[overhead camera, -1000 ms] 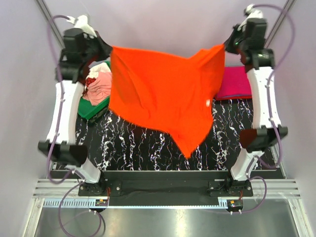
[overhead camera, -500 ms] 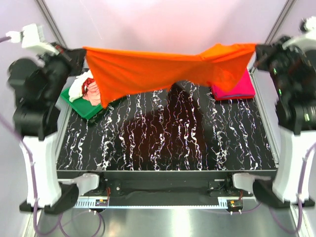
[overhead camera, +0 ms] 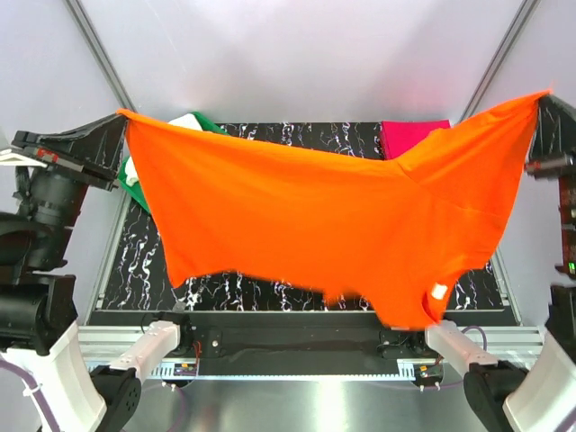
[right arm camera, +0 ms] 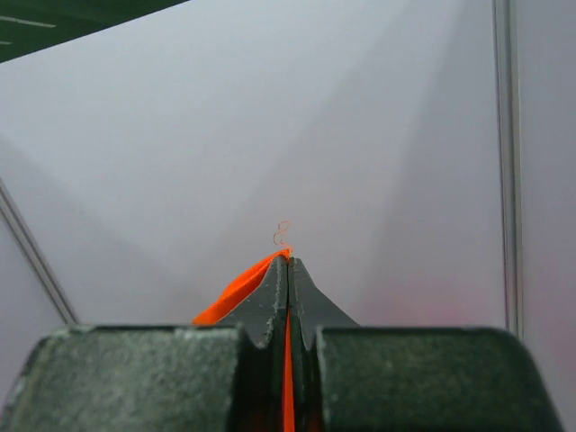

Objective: Fold and stack the t-shirts
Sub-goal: Flatten the tshirt out

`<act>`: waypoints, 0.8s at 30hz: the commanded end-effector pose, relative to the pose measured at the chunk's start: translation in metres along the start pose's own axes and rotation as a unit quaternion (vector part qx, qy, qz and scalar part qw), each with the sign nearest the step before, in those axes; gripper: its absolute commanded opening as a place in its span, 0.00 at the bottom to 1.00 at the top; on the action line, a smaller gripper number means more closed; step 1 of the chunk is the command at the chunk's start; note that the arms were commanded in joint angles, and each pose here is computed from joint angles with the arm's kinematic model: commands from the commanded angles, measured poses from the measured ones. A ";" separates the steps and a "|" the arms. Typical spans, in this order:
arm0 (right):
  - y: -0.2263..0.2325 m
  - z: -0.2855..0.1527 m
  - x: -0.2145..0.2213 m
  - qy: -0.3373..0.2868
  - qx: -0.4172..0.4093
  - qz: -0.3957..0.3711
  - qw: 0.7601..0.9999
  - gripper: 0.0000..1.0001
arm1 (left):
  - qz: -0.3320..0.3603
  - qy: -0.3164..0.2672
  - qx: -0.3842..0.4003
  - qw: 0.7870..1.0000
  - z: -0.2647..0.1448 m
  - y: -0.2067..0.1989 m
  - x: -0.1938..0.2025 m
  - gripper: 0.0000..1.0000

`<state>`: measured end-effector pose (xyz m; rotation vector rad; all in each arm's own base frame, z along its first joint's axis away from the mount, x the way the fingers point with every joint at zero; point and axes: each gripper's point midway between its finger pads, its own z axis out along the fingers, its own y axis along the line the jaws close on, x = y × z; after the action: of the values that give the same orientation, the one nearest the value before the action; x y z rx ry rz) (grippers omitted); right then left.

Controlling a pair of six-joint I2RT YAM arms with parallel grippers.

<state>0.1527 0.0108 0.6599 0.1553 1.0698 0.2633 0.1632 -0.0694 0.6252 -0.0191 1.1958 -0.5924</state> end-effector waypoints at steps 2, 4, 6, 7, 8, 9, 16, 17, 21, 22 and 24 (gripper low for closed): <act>-0.022 0.076 0.060 0.065 0.033 -0.051 0.996 0.00 | 0.000 0.041 -0.030 0.999 0.032 0.028 0.032 0.00; -0.028 0.111 0.102 0.111 0.028 -0.065 0.991 0.00 | -0.001 0.077 -0.069 0.995 0.048 0.056 0.064 0.00; -0.026 0.132 0.136 0.146 0.001 -0.081 0.986 0.00 | -0.003 0.122 -0.116 0.986 0.065 0.090 0.106 0.00; -0.030 0.148 0.175 0.183 -0.007 -0.083 0.980 0.00 | -0.002 0.136 -0.133 0.982 0.069 0.102 0.119 0.00; -0.031 0.155 0.196 0.203 -0.020 -0.087 0.975 0.00 | -0.002 0.169 -0.159 0.973 0.075 0.123 0.151 0.00; -0.033 0.165 0.213 0.212 -0.026 -0.089 0.973 0.00 | 0.002 0.176 -0.185 0.967 0.078 0.139 0.163 0.00; -0.066 0.194 0.424 0.313 -0.060 -0.063 0.946 0.00 | 0.041 0.248 -0.280 0.926 0.088 0.224 0.262 0.00; -0.065 0.195 0.443 0.320 -0.072 -0.049 0.943 0.00 | 0.043 0.269 -0.295 0.916 0.090 0.240 0.284 0.00; -0.070 0.207 0.517 0.326 -0.095 -0.016 0.940 0.00 | 0.031 0.330 -0.301 0.894 0.092 0.281 0.358 0.00; -0.076 0.208 0.543 0.341 -0.093 -0.007 0.935 0.00 | 0.027 0.339 -0.303 0.890 0.093 0.290 0.370 0.00; -0.074 0.211 0.563 0.347 -0.103 0.007 0.932 0.00 | 0.023 0.372 -0.305 0.876 0.094 0.314 0.403 0.00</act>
<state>0.5710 0.0864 0.1983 -0.0785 2.0048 0.3769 0.4335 -0.0224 0.2165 -0.3508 2.1759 -0.1531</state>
